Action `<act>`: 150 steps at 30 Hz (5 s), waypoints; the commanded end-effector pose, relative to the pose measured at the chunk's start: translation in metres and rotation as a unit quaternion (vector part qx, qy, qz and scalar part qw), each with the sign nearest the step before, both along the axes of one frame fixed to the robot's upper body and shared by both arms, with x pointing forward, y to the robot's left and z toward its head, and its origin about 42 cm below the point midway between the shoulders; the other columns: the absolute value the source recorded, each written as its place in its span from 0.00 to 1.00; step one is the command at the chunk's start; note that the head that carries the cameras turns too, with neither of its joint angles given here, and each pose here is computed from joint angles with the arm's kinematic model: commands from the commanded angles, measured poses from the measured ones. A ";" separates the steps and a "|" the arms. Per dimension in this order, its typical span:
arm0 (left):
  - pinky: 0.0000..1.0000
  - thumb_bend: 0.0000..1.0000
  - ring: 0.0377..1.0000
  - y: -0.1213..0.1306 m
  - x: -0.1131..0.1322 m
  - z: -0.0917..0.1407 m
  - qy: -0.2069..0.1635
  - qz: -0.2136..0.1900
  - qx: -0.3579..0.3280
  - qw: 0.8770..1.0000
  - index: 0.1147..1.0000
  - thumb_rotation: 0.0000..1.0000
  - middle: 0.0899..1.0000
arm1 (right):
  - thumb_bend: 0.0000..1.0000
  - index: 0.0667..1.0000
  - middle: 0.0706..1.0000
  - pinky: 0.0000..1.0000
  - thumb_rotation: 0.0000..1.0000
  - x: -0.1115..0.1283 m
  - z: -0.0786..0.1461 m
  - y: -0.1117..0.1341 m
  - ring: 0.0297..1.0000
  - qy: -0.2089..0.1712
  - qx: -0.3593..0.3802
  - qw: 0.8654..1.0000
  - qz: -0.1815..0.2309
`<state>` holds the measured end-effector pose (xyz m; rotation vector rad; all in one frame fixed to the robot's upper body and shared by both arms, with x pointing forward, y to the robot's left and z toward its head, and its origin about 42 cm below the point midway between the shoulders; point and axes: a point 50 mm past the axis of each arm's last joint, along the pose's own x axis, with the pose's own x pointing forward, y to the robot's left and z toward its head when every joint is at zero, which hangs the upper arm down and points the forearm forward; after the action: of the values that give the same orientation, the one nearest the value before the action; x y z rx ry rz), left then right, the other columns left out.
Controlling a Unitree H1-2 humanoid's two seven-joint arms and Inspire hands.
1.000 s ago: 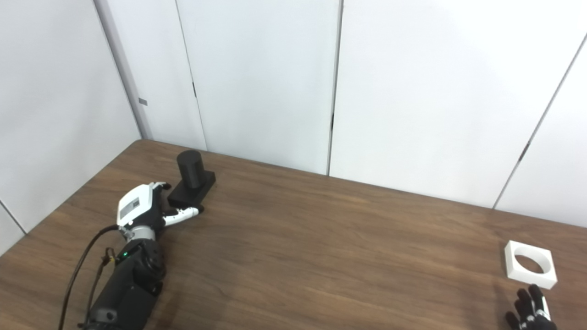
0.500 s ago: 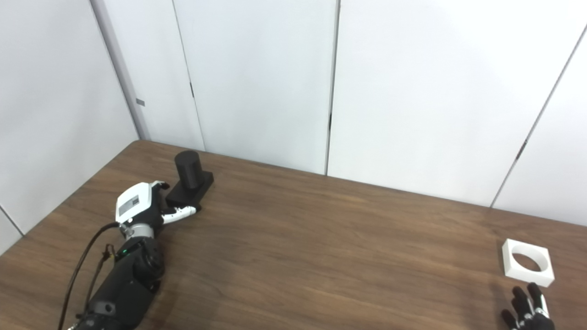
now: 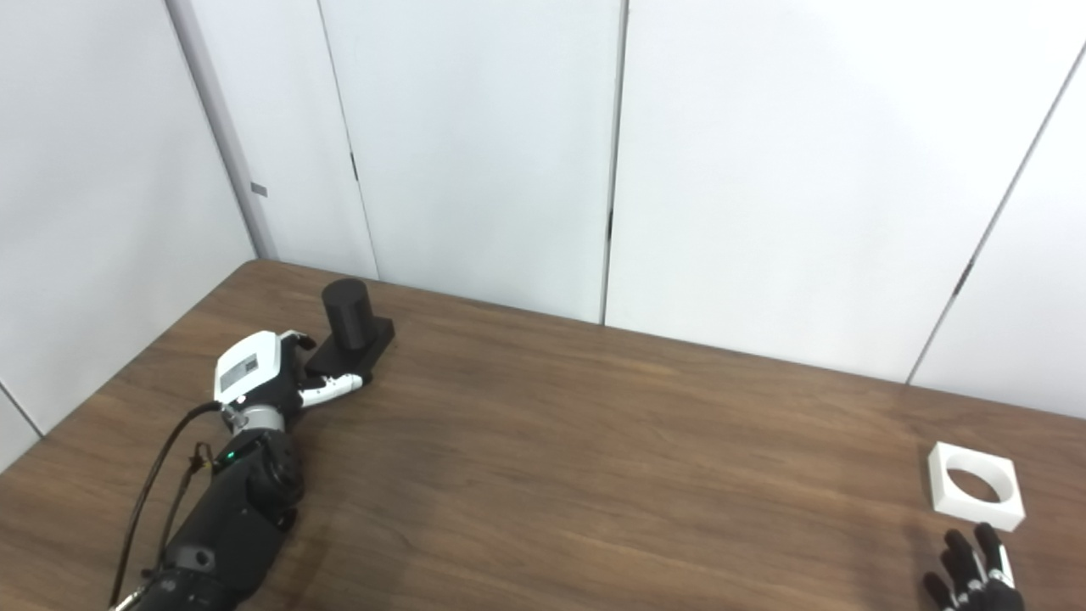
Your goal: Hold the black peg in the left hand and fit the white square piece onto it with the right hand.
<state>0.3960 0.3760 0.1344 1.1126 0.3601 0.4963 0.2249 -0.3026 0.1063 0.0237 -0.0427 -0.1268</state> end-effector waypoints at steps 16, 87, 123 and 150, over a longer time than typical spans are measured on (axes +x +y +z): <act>0.79 0.87 0.87 -0.006 0.018 0.016 -0.021 0.001 -0.028 0.999 0.70 0.57 0.84 | 0.62 1.00 0.97 0.97 1.00 -0.027 -0.015 0.010 0.99 0.035 -0.001 0.999 0.007; 0.68 0.51 0.78 -0.039 -0.009 0.008 -0.088 -0.074 0.021 0.993 0.42 0.05 0.74 | 0.53 1.00 0.94 1.00 1.00 -0.035 -0.001 0.014 0.99 0.052 -0.028 0.998 0.016; 0.68 0.50 0.79 -0.112 -0.111 -0.009 -0.039 -0.413 -0.129 0.901 0.42 0.05 0.77 | 0.47 1.00 0.91 1.00 1.00 -0.030 0.007 0.034 0.97 0.052 -0.042 0.998 0.018; 0.78 0.51 0.84 -0.192 -0.176 -0.043 0.052 -0.594 -0.153 0.788 0.42 0.04 0.78 | 0.54 1.00 0.88 1.00 1.00 -0.027 0.013 0.053 0.95 0.056 -0.043 0.997 0.020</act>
<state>0.2341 0.1856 0.1136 0.7955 -0.3287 -0.6497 0.2266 -0.2579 0.1274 -0.1053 0.0259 -0.0654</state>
